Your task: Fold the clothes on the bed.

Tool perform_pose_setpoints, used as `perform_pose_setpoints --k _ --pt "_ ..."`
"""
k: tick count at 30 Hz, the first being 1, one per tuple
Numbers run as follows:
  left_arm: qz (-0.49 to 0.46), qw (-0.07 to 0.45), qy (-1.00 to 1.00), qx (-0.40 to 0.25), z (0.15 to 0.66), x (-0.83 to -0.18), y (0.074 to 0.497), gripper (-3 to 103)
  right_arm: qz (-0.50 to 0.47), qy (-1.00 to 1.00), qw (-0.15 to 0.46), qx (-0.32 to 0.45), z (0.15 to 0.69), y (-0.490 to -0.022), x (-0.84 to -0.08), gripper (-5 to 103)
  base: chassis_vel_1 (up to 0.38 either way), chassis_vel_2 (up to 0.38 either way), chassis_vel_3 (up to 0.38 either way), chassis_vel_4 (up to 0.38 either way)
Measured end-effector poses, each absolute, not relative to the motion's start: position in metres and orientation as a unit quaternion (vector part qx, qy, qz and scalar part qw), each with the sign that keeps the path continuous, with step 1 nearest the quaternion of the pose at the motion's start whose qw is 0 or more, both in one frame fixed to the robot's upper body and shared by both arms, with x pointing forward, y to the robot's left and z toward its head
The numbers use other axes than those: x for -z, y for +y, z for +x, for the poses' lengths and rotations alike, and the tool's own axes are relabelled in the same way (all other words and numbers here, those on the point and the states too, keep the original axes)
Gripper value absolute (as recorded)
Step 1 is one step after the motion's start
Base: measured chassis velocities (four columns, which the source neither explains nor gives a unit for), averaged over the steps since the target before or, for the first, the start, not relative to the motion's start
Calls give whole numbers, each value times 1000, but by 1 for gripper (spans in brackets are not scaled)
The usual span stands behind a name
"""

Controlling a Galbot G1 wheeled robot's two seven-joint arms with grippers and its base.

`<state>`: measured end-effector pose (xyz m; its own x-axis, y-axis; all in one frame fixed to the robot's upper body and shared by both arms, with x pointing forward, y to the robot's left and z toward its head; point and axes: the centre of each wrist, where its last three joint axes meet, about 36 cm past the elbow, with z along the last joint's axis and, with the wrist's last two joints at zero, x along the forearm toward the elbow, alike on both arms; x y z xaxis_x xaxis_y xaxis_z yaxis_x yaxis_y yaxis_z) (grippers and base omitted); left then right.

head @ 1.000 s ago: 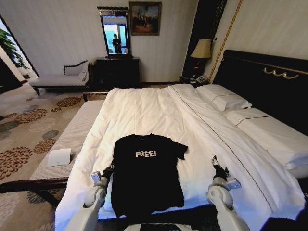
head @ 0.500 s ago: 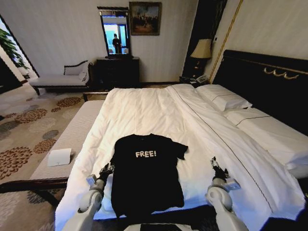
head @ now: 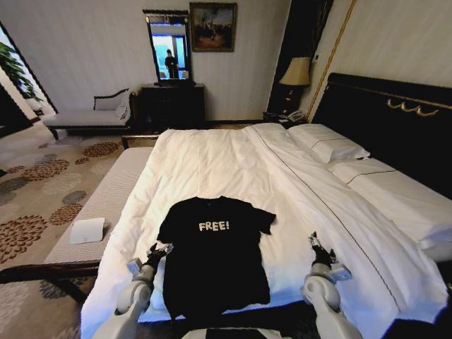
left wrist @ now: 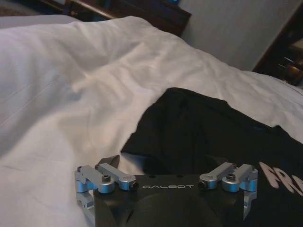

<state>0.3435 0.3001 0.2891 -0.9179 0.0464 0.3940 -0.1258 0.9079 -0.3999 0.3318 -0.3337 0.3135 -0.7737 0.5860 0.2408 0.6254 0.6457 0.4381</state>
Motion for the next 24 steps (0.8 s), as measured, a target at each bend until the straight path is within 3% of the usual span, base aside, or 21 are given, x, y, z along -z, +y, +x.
perform_pose_setpoints --k 4,6,9,14,17,18,24 --pt "34 201 -950 -234 352 -285 302 103 -336 -906 40 254 331 -335 -312 100 0 0 0 0" --pt "40 201 -947 -248 356 -284 300 100 -337 -906 41 253 331 -335 -311 100 0 0 0 0" --pt "47 202 -938 -277 363 -282 296 84 -336 -906 43 253 333 -334 -309 100 0 0 0 0" --pt "48 203 -934 -290 365 -282 296 74 -335 -907 45 252 333 -333 -308 100 0 0 0 0" --pt "53 204 -930 -301 366 -282 298 57 -336 -907 46 251 334 -334 -307 100 0 0 0 0" --pt "53 204 -930 -301 366 -282 298 57 -336 -907 46 251 334 -334 -307 100 0 0 0 0" --pt "58 199 -923 -325 370 -285 302 30 -337 -907 47 249 333 -335 -307 100 0 0 0 0"
